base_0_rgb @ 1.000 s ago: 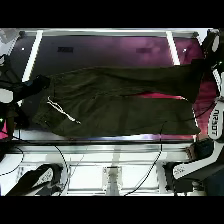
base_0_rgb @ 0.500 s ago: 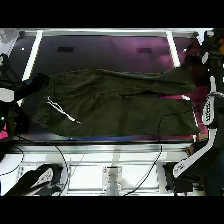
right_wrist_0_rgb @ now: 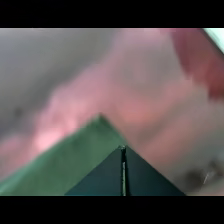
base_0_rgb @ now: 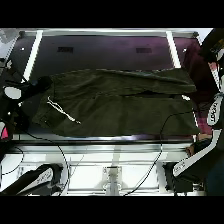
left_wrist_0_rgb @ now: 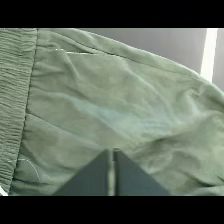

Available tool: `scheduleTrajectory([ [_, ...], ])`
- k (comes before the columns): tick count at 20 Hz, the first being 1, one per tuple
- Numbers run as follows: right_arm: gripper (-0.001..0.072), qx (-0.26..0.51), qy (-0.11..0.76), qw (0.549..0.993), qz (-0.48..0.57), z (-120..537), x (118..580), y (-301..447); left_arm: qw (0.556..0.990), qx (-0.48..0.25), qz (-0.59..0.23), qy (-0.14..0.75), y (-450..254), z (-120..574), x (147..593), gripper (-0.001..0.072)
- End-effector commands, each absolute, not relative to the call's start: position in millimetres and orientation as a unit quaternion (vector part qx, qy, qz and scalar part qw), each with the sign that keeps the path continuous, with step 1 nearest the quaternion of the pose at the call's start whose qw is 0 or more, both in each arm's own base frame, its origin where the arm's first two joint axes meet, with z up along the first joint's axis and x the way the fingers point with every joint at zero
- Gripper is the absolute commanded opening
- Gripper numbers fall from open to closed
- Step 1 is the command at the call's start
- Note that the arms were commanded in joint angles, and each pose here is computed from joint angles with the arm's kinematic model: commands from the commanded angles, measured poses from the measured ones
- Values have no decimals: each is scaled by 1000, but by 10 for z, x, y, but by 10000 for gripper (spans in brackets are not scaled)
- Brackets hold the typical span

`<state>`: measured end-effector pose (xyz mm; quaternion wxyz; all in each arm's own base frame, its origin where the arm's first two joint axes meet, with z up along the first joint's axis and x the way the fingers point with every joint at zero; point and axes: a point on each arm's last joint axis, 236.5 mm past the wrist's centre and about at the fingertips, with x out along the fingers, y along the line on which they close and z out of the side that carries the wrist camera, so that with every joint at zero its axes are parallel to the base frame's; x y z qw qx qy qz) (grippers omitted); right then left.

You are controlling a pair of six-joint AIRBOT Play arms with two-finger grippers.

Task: Fold the clothes and pants, and hang the long-sleeved shirts on hangers.

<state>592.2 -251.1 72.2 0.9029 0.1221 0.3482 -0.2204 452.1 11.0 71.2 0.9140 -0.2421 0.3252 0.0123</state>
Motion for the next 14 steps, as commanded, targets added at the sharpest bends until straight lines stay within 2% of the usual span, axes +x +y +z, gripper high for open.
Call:
scheduleTrajectory([
  [1,9,213,434,865,-135,437,5572,-2224,923,-220,14,315,218,808,4488,34],
  [3,9,333,442,833,-30,351,5391,-1969,929,-186,21,320,420,904,4328,32],
  [5,10,412,461,786,20,212,5067,-1915,916,-181,27,356,594,865,4012,32],
  [6,12,428,488,761,24,83,4858,-1914,909,-177,30,376,673,801,3814,32],
  [8,14,453,531,715,40,-65,4508,-1848,888,-216,55,402,805,602,3437,32],
  [11,16,464,553,689,70,-17,4354,-1703,849,-292,95,429,933,234,2965,34],
  [12,25,468,550,687,80,23,4381,-1647,840,-306,109,435,988,126,2864,126],
  [13,74,473,544,687,91,66,4426,-1587,833,-316,119,439,1022,46,2804,461],
  [14,160,477,536,689,100,109,4486,-1529,823,-334,130,441,1041,-9,2772,595],
])
